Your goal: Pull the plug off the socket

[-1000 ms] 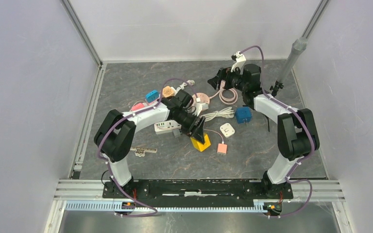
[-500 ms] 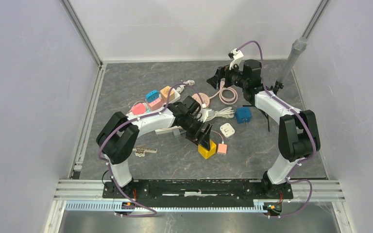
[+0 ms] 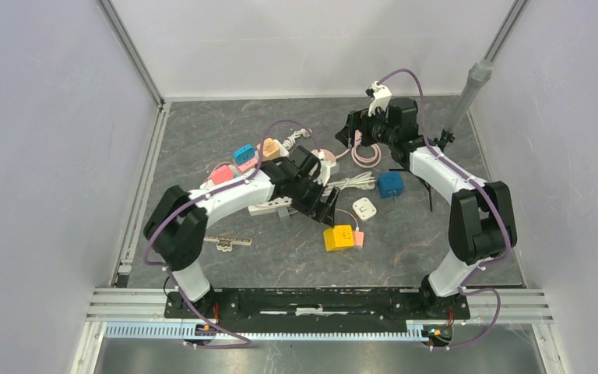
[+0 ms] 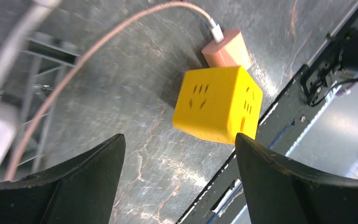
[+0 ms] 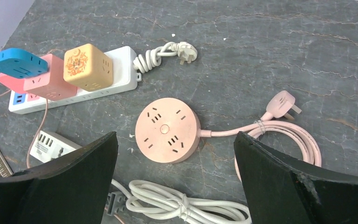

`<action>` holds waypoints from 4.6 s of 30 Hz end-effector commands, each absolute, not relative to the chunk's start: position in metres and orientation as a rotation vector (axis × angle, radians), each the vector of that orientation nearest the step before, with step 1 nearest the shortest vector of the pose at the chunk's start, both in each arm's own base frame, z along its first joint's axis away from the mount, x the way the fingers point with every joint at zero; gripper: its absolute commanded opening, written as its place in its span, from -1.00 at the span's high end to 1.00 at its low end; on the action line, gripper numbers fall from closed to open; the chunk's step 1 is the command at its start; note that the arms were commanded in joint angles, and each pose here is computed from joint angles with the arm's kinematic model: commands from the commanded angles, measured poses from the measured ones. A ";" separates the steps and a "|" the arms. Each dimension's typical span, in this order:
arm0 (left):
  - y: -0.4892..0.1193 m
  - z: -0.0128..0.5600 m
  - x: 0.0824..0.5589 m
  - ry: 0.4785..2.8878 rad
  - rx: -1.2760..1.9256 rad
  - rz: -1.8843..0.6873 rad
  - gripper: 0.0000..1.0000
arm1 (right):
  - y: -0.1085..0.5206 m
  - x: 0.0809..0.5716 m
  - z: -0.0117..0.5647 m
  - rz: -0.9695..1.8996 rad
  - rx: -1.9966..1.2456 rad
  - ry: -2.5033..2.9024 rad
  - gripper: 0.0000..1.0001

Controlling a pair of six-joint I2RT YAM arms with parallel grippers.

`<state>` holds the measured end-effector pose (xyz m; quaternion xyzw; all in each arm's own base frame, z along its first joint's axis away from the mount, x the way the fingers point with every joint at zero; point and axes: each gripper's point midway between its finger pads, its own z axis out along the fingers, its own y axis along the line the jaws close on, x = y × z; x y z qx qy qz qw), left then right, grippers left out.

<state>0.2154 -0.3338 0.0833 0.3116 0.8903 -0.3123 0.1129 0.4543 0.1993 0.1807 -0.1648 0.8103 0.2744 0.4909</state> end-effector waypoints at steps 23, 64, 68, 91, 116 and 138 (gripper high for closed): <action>-0.136 0.220 0.385 2.249 -0.187 -0.341 -0.88 | 0.361 0.398 0.185 0.796 -0.561 1.895 -0.72; -0.012 0.127 0.408 2.514 -0.778 -0.227 -0.71 | 0.417 0.486 0.112 0.402 -0.627 1.830 0.09; -0.009 0.104 0.398 2.568 -0.811 -0.187 -0.69 | 0.393 0.490 0.108 0.323 -0.540 1.894 0.13; -0.024 0.094 0.402 2.548 -0.913 -0.330 -0.68 | 0.409 0.485 0.104 0.533 -0.592 1.892 -0.54; 0.027 0.058 0.338 2.527 -1.093 -0.012 -0.14 | 0.412 0.491 0.065 0.468 -0.665 1.941 -0.48; 0.017 0.020 0.323 2.634 -1.070 -0.049 0.07 | 0.434 0.476 0.103 0.687 -0.665 1.869 1.00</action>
